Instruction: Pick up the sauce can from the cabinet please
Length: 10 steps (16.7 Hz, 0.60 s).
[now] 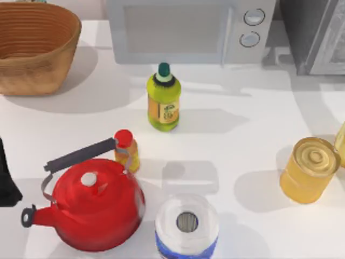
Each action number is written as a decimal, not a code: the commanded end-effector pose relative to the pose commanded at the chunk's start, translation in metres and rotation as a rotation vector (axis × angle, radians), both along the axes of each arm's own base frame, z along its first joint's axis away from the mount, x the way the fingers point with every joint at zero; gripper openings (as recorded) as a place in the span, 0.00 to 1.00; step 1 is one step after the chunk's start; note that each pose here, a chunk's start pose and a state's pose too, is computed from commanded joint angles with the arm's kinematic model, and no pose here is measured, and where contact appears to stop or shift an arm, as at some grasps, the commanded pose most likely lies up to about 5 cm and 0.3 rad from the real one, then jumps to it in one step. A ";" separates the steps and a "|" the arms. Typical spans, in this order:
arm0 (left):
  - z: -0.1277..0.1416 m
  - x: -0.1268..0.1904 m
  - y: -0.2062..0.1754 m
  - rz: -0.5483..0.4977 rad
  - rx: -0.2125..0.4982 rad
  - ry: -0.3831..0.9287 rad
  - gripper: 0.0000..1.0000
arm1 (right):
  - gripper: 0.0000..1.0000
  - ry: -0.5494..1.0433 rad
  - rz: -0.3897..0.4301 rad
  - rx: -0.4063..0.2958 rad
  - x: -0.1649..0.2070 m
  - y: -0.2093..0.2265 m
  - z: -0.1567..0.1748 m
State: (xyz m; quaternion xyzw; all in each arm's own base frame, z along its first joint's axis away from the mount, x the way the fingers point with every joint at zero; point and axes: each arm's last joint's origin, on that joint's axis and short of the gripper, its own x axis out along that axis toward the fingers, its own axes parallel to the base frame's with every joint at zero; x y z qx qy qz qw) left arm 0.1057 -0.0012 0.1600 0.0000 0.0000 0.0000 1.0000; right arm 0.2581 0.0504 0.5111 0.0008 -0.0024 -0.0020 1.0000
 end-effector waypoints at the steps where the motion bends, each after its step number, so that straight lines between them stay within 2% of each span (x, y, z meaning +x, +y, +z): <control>1: 0.000 0.000 0.000 0.000 0.000 0.000 1.00 | 1.00 0.000 -0.001 0.001 0.004 0.006 0.000; 6: 0.000 0.000 0.000 0.000 0.000 0.000 1.00 | 1.00 0.008 -0.006 0.003 0.025 0.048 -0.002; 10: 0.000 0.000 0.000 0.000 0.000 0.000 1.00 | 1.00 0.008 -0.006 0.003 0.027 0.054 -0.002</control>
